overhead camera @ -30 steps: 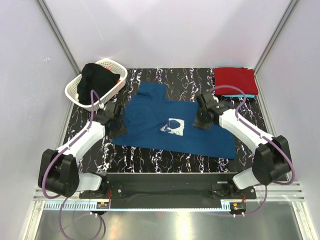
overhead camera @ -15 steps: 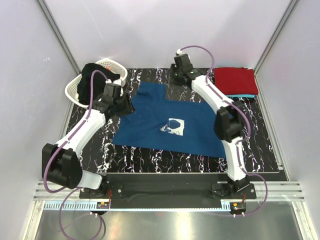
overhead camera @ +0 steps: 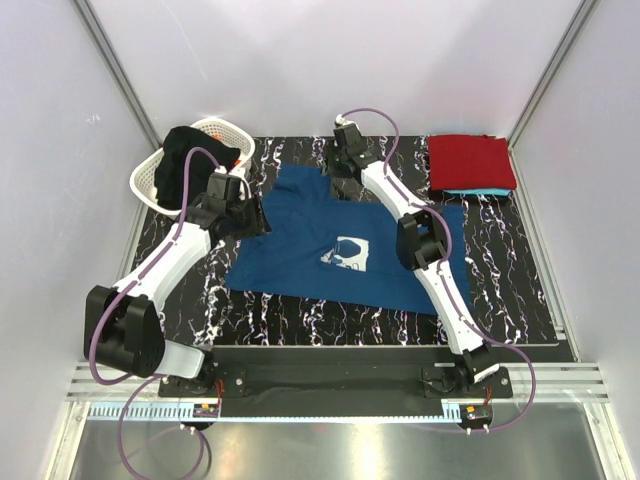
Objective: Fold and stack the t-shirts
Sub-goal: Fold the tshirt
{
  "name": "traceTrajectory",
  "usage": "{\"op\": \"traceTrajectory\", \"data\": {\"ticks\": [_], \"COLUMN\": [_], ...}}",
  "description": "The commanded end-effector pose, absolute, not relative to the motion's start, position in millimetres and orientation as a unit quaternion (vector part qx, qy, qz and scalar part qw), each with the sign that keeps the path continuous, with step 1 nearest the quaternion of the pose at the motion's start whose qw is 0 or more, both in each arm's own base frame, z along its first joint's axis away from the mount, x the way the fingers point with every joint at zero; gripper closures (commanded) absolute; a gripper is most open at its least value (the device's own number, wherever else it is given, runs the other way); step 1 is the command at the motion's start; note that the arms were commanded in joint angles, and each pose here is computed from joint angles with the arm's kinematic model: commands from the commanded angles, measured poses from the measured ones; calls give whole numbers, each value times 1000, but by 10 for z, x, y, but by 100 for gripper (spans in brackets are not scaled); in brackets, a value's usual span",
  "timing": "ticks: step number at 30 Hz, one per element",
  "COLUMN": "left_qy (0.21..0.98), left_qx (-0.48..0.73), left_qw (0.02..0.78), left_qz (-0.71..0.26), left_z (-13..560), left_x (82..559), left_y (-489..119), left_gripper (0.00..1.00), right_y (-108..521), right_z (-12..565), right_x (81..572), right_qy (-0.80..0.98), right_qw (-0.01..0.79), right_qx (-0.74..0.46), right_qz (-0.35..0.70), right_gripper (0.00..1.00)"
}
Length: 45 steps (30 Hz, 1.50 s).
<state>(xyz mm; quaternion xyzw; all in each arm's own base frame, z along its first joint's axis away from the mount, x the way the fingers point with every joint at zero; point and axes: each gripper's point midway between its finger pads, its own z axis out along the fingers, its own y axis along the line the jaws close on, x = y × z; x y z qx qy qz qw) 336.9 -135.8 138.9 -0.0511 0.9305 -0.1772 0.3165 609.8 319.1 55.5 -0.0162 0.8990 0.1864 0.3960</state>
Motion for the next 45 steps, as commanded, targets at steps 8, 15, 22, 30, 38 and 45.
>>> {"op": "traceTrajectory", "data": {"ticks": [8,15,22,30,38,45], "left_qy": [914,910,905,906,905,907], "left_qx": [-30,-31,-28,-30,-36,-39], "left_qw": [340,344,354,348,349,340], "left_qz": [-219,-232,-234,-240,-242,-247], "left_z": [1567,1628,1715,1639,1629,1558], "left_x": [3496,3522,3540,3522,3542,3551], "left_y": [-1481,-1508,-1501,-1496,-1479,-1502], "left_gripper": [55,55,55,53,53,53], "right_y": [3278,3320,3305,3303,3360,3379], "right_z": [560,594,630,972,1410,1411], "right_x": [6389,6445,6522,6609,6597,6502], "right_qy": [869,859,850,826,796,787], "right_qw": [425,430,440,473,486,460], "right_qx": [27,39,55,30,61,129], "right_qz": [251,276,285,304,356,391], "right_gripper": [51,62,76,100,100,100]}}
